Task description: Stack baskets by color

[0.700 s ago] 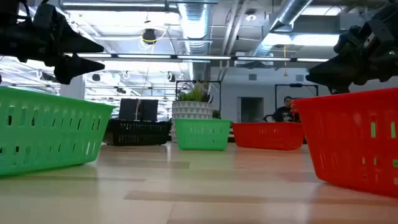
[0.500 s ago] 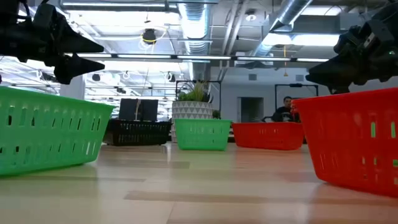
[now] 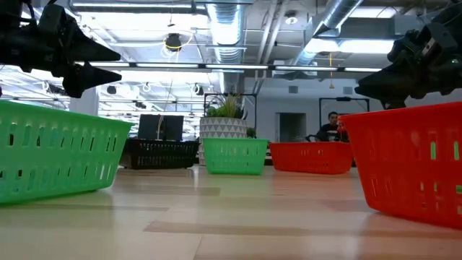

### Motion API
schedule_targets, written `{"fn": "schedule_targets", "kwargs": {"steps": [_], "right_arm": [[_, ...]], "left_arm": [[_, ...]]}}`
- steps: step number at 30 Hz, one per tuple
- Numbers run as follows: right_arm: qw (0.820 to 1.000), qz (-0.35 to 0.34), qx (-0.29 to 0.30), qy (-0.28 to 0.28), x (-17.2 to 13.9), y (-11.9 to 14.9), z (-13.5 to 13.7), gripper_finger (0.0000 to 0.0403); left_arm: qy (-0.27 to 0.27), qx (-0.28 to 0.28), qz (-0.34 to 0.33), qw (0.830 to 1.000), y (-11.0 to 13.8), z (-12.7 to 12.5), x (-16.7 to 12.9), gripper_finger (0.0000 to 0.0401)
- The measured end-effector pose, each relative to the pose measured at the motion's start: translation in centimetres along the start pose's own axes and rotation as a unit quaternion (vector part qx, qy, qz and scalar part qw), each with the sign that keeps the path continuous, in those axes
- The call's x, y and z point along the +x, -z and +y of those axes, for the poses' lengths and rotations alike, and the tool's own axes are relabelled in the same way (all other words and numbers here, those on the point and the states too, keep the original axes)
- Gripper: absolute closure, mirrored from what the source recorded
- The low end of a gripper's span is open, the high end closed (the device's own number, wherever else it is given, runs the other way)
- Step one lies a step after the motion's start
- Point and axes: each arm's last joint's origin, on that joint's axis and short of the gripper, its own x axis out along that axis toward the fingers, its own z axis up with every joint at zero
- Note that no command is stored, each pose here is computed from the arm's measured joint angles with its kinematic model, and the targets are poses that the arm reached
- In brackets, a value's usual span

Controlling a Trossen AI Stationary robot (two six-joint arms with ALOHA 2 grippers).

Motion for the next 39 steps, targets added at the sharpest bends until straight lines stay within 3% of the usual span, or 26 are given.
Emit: {"fn": "schedule_targets", "kwargs": {"steps": [39], "right_arm": [[1.0,0.0,0.0,0.0,0.0,0.0,0.0,0.0294]], "left_arm": [[0.0,-0.014,0.0,1.0,0.0,0.0,0.0,0.0116]]}}
